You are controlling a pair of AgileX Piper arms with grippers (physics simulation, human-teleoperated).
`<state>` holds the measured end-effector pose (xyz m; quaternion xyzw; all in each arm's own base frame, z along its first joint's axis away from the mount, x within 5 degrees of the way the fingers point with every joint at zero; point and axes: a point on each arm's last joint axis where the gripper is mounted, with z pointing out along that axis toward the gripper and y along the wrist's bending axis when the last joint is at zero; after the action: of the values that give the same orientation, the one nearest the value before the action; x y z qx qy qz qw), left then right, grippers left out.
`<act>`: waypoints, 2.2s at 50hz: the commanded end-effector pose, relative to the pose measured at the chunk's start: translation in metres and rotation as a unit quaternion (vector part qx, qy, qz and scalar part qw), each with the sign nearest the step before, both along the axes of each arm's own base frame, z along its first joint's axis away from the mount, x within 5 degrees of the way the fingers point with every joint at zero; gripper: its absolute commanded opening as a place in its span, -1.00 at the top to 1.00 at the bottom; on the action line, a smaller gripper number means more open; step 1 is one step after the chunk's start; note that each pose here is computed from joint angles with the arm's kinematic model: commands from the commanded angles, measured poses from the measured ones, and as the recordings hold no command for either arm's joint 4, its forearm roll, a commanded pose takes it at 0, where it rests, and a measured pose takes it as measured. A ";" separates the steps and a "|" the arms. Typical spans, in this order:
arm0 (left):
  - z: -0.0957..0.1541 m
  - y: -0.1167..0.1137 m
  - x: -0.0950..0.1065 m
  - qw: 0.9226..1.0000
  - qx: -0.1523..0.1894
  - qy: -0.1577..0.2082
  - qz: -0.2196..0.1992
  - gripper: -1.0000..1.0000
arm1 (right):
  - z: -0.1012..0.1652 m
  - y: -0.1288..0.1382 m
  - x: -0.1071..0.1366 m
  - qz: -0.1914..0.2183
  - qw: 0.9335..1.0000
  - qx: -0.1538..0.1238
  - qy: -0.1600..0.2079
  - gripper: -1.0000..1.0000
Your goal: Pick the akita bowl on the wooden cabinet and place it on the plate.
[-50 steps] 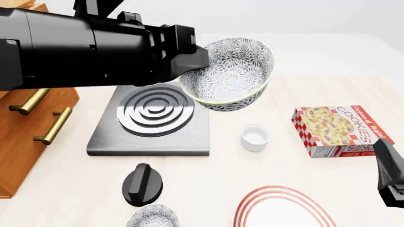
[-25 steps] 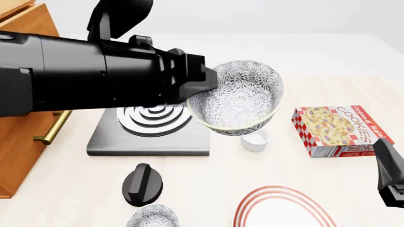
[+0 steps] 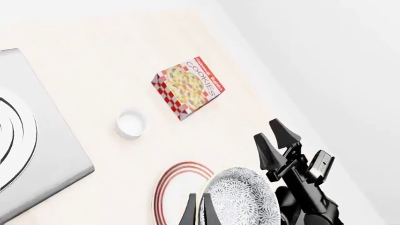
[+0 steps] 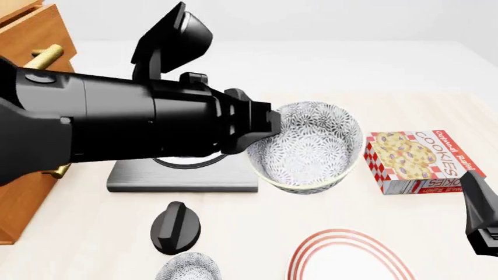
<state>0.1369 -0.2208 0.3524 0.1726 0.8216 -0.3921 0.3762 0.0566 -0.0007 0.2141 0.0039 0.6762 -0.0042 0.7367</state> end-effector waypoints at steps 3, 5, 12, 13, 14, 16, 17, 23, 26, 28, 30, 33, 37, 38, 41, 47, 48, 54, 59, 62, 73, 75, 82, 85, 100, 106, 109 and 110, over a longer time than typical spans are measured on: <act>-0.015 -0.006 0.003 1.000 0.001 0.012 0.001 1.00 | 0.000 0.000 0.000 0.000 1.000 0.000 0.000 -1.00; -0.019 -0.009 0.003 1.000 0.001 0.015 0.001 1.00 | 0.000 0.000 0.000 0.000 1.000 0.000 0.000 -1.00; -0.022 -0.013 0.003 1.000 0.001 0.018 -0.002 1.00 | 0.000 0.000 0.000 0.000 1.000 0.000 0.000 -1.00; -0.022 -0.013 0.003 1.000 0.001 0.018 -0.002 1.00 | 0.000 0.000 0.000 0.000 1.000 0.000 0.000 -1.00; -0.022 -0.013 0.003 1.000 0.001 0.018 -0.002 1.00 | 0.000 0.000 0.000 0.000 1.000 0.000 0.000 -1.00; -0.026 -0.015 0.002 1.000 0.001 0.021 -0.005 1.00 | 0.000 0.000 0.000 0.000 1.000 0.000 0.000 -1.00; -0.026 -0.015 0.002 1.000 0.001 0.021 -0.005 1.00 | 0.000 0.000 0.000 0.000 1.000 0.000 0.000 -1.00; -0.039 -0.018 0.005 1.000 0.004 0.029 -0.001 1.00 | 0.000 0.000 0.000 0.000 1.000 0.000 0.000 -1.00; -0.044 -0.020 0.007 0.999 0.006 0.033 0.002 1.00 | 0.000 0.000 0.000 0.000 1.000 0.000 0.000 -1.00; -0.045 -0.021 0.007 0.999 0.006 0.034 0.002 1.00 | 0.000 0.000 0.000 0.000 1.000 0.000 0.000 -1.00; -0.049 -0.023 0.009 0.999 0.008 0.036 0.004 1.00 | 0.000 0.000 0.000 0.000 1.000 0.000 0.000 -1.00; -0.053 -0.024 0.012 0.999 0.010 0.037 0.007 1.00 | 0.000 0.000 0.000 0.000 1.000 0.000 0.000 -1.00; -0.056 -0.026 0.014 0.999 0.012 0.038 0.008 1.00 | 0.000 0.000 0.000 0.000 1.000 0.000 0.000 -1.00; -0.057 -0.027 0.015 0.999 0.013 0.038 0.008 1.00 | 0.000 0.000 0.000 0.000 1.000 0.000 0.000 -1.00; -0.057 -0.027 0.016 0.999 0.013 0.039 0.010 1.00 | 0.000 0.000 0.000 0.000 1.000 0.000 0.000 -1.00; -0.062 -0.031 0.018 0.999 0.015 0.042 0.010 1.00 | 0.000 0.000 0.000 0.000 1.000 0.000 0.000 -1.00; -0.062 -0.031 0.018 0.999 0.016 0.042 0.010 1.00 | 0.000 0.000 0.000 0.000 1.000 0.000 0.000 -1.00; -0.067 -0.035 0.021 0.999 0.018 0.044 0.012 1.00 | 0.000 0.000 0.000 0.000 1.000 0.000 0.000 -1.00; -0.071 -0.037 0.023 0.999 0.020 0.047 0.013 1.00 | 0.000 0.000 0.000 0.000 1.000 0.000 0.000 -1.00; -0.072 -0.038 0.023 0.999 0.021 0.048 0.013 1.00 | 0.000 0.000 0.000 0.000 1.000 0.000 0.000 -1.00; -0.077 -0.041 0.026 0.998 0.023 0.051 0.015 1.00 | 0.000 0.000 0.000 0.000 1.000 0.000 0.000 -1.00; -0.079 -0.042 0.027 0.998 0.024 0.052 0.017 1.00 | 0.000 0.000 0.000 0.000 1.000 0.000 0.000 -1.00; -0.083 -0.044 0.029 0.998 0.025 0.053 0.017 1.00 | 0.000 0.000 0.000 0.000 1.000 0.000 0.000 -1.00; -0.085 -0.045 0.030 0.998 0.026 0.055 0.018 1.00 | 0.000 0.000 0.000 0.000 1.000 0.000 0.000 -1.00; -0.096 -0.050 0.031 0.997 0.030 0.062 0.017 1.00 | 0.000 0.000 0.000 0.000 1.000 0.000 0.000 -1.00; -0.098 -0.051 0.029 0.997 0.032 0.062 0.014 1.00 | 0.000 0.000 0.000 0.000 1.000 0.000 0.000 -1.00; -0.101 -0.052 0.031 0.997 0.034 0.062 0.016 1.00 | 0.000 0.000 0.000 0.000 1.000 0.000 0.000 -1.00; -0.101 -0.052 0.032 0.997 0.034 0.062 0.016 1.00 | 0.000 0.000 0.000 0.000 1.000 0.000 0.000 -1.00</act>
<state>0.1670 -0.2703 0.2541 0.1549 0.8583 -0.3637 0.3272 0.0563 -0.0007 0.2140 0.0041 0.6761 -0.0042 0.7368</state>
